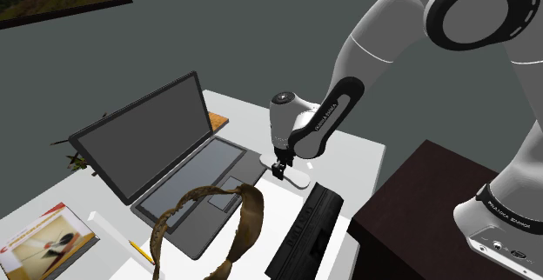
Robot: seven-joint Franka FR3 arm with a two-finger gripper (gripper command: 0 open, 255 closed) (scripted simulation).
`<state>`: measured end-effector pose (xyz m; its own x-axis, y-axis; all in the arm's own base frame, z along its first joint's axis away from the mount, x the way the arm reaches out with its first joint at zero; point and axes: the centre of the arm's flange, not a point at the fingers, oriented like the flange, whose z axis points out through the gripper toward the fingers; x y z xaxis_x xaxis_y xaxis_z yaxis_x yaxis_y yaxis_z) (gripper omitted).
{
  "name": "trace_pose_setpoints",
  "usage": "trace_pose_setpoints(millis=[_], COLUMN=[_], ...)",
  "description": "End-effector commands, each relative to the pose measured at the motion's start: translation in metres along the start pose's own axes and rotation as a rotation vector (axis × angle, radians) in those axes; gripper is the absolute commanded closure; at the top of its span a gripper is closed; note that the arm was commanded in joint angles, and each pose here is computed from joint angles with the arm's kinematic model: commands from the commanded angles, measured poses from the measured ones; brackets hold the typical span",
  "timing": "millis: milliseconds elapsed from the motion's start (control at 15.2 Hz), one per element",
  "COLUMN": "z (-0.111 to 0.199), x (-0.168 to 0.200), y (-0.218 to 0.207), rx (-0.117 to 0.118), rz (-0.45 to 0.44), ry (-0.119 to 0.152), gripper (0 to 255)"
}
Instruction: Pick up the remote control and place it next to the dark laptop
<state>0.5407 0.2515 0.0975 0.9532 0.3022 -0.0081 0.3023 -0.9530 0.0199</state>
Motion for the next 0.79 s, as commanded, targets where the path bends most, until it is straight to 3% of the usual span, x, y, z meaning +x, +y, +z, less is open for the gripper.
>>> trace_pose_setpoints(millis=[0,66,132,462,726], z=[0.002,0.002,0.002,0.002,-0.048], x=[-0.001,-0.001,-0.001,-0.001,-0.001], y=[0.000,0.000,0.000,0.000,0.000], rx=[0.000,0.000,0.000,0.000,0.000], rz=[0.000,0.000,0.000,0.000,0.000], ry=[-0.003,-0.003,-0.003,-0.003,-0.003], gripper=[255,255,0,0,0])
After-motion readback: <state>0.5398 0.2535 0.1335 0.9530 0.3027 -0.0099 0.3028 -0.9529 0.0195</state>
